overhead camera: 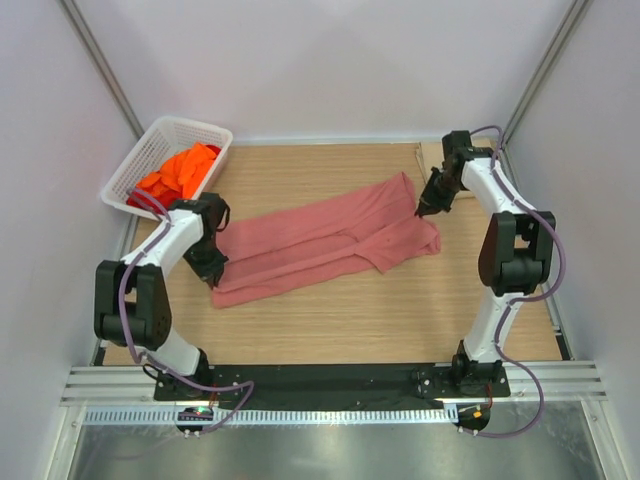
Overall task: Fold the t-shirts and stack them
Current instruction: Fold the tshirt
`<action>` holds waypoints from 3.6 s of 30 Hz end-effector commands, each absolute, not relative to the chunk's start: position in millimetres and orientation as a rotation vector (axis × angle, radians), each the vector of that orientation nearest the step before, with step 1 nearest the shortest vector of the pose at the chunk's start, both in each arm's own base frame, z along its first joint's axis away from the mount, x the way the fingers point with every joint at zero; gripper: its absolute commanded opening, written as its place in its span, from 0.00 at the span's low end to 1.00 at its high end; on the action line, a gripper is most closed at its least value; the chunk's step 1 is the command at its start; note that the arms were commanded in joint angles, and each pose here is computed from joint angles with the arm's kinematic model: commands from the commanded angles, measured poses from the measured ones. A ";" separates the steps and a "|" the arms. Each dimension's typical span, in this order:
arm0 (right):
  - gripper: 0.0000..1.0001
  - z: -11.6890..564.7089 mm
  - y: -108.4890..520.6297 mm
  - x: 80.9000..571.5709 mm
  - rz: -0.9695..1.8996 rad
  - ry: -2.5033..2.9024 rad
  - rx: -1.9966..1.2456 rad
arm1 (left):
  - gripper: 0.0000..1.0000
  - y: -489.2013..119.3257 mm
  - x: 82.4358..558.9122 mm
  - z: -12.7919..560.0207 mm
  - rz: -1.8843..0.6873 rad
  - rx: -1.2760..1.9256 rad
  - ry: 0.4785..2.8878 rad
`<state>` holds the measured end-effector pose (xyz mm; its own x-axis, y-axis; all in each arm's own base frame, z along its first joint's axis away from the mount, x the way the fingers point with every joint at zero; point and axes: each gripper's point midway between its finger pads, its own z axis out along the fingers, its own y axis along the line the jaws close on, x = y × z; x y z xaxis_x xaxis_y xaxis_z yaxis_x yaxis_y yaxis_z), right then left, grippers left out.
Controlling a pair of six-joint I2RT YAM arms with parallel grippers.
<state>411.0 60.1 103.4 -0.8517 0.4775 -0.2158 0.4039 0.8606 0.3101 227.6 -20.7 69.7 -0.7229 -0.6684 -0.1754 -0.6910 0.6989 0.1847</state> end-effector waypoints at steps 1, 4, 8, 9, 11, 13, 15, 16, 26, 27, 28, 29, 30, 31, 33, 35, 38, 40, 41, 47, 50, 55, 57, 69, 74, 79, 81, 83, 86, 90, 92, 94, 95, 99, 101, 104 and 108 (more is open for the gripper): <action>0.02 118.1 70.3 426.1 0.432 2.712 0.646 | 0.00 -1.2 245.0 82.6 0.440 -1.055 2.767; 0.02 119.2 72.6 434.6 0.450 2.706 0.637 | 0.00 1.7 256.6 83.2 0.460 -1.009 2.787; 0.02 120.0 75.5 443.5 0.479 2.697 0.639 | 0.00 1.1 265.9 76.3 0.475 -0.982 2.826; 0.02 119.6 76.2 445.0 0.484 2.696 0.644 | 0.00 1.3 265.6 74.1 0.483 -0.983 2.837; 0.02 120.9 78.5 449.2 0.504 2.688 0.655 | 0.00 2.5 266.5 70.1 0.497 -0.990 2.849; 0.02 121.4 79.1 452.1 0.510 2.678 0.659 | 0.00 4.4 267.1 66.8 0.502 -1.001 2.852; 0.02 120.2 79.4 455.3 0.512 2.677 0.658 | 0.00 5.7 271.5 66.3 0.490 -1.004 2.845; 0.01 118.8 79.2 457.5 0.509 2.680 0.658 | 0.00 7.8 272.9 66.7 0.500 -1.005 2.840; 0.01 108.7 83.6 474.7 0.545 2.696 0.639 | 0.00 15.0 290.1 62.5 0.508 -0.995 2.856; 0.01 106.0 83.9 474.2 0.546 2.704 0.637 | 0.00 15.6 291.0 61.4 0.515 -0.988 2.860; 0.02 106.4 83.7 476.6 0.545 2.700 0.633 | 0.00 16.9 292.1 60.9 0.522 -0.985 2.860; 0.02 106.3 83.4 477.7 0.548 2.700 0.630 | 0.00 17.9 292.7 58.7 0.530 -0.982 2.864; 0.02 105.3 83.5 479.7 0.548 2.698 0.630 | 0.00 18.8 293.1 57.3 0.531 -0.985 2.865; 0.02 104.8 83.7 481.0 0.551 2.697 0.628 | 0.00 19.5 293.1 55.5 0.533 -0.990 2.868; 0.02 101.9 84.1 483.9 0.552 2.701 0.630 | 0.00 21.0 292.8 51.6 0.538 -0.999 2.875; 0.02 100.0 84.3 485.1 0.552 2.706 0.627 | 0.00 20.9 294.1 50.3 0.534 -1.000 2.877; 0.01 99.3 83.5 487.4 0.563 2.706 0.629 | 0.00 20.7 297.0 50.6 0.526 -1.003 2.873; 0.02 97.5 83.0 488.5 0.565 2.705 0.630 | 0.00 21.4 298.1 51.7 0.528 -1.004 2.866; 0.02 96.7 83.0 488.5 0.571 2.706 0.632 | 0.00 21.7 299.0 52.4 0.528 -1.001 2.863; 0.05 91.2 86.0 494.4 0.614 2.701 0.638 | 0.00 21.0 307.6 51.1 0.508 -0.985 2.870; 0.11 88.1 85.8 498.4 0.624 2.699 0.652 | 0.00 20.9 310.5 47.8 0.512 -0.981 2.877; 0.18 87.3 88.9 510.0 0.646 2.684 0.661 | 0.15 25.2 319.3 64.2 0.524 -0.975 2.840; 0.30 95.0 77.2 520.2 0.662 2.658 0.685 | 0.25 29.1 320.6 80.7 0.533 -0.970 2.801; 0.49 145.6 64.1 456.1 0.533 2.679 0.553 | 0.54 3.8 287.3 134.8 0.217 -0.873 2.738; 0.53 135.8 81.4 432.9 0.668 2.677 0.552 | 0.49 -63.4 293.6 114.8 -0.284 -0.791 2.775; 0.54 108.2 85.1 412.7 0.668 2.726 0.581 | 0.42 -93.5 299.3 92.8 -0.386 -0.729 2.834; 0.54 94.8 97.2 406.6 0.677 2.742 0.548 | 0.42 -96.7 300.6 85.0 -0.388 -0.720 2.859; 0.55 82.1 99.1 411.9 0.680 2.721 0.508 | 0.42 -97.4 300.8 79.5 -0.383 -0.722 2.884; 0.57 72.2 98.4 422.8 0.649 2.695 0.451 | 0.41 -98.4 298.1 79.2 -0.388 -0.721 2.912; 0.58 72.7 99.6 434.2 0.651 2.650 0.432 | 0.42 -94.6 292.5 83.0 -0.365 -0.691 2.908; 0.58 64.8 97.8 432.6 0.631 2.681 0.457 | 0.42 -91.3 287.6 82.8 -0.337 -0.685 2.922; 0.58 62.2 98.9 430.2 0.624 2.696 0.456 | 0.42 -88.6 284.5 82.8 -0.315 -0.671 2.933; 0.58 62.9 98.9 428.5 0.614 2.698 0.453 | 0.42 -88.3 284.2 83.2 -0.317 -0.671 2.933; 0.59 72.5 97.7 419.4 0.574 2.695 0.413 | 0.43 -89.1 285.2 84.2 -0.322 -0.662 2.927; 0.60 76.2 96.8 411.6 0.556 2.700 0.399 | 0.43 -90.0 286.6 84.3 -0.329 -0.659 2.929; 0.68 73.9 93.2 405.2 0.532 2.686 0.405 | 0.43 -89.7 289.1 83.9 -0.323 -0.656 2.932; 0.69 60.2 95.7 401.7 0.541 2.706 0.434 | 0.43 -90.8 290.1 83.7 -0.334 -0.651 2.937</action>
<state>393.2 96.0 48.7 -0.9113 0.3553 -0.2078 0.2476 0.8765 0.4128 280.2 -89.4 69.3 -0.8966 -0.4419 -0.0287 -0.4271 0.8799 -0.2083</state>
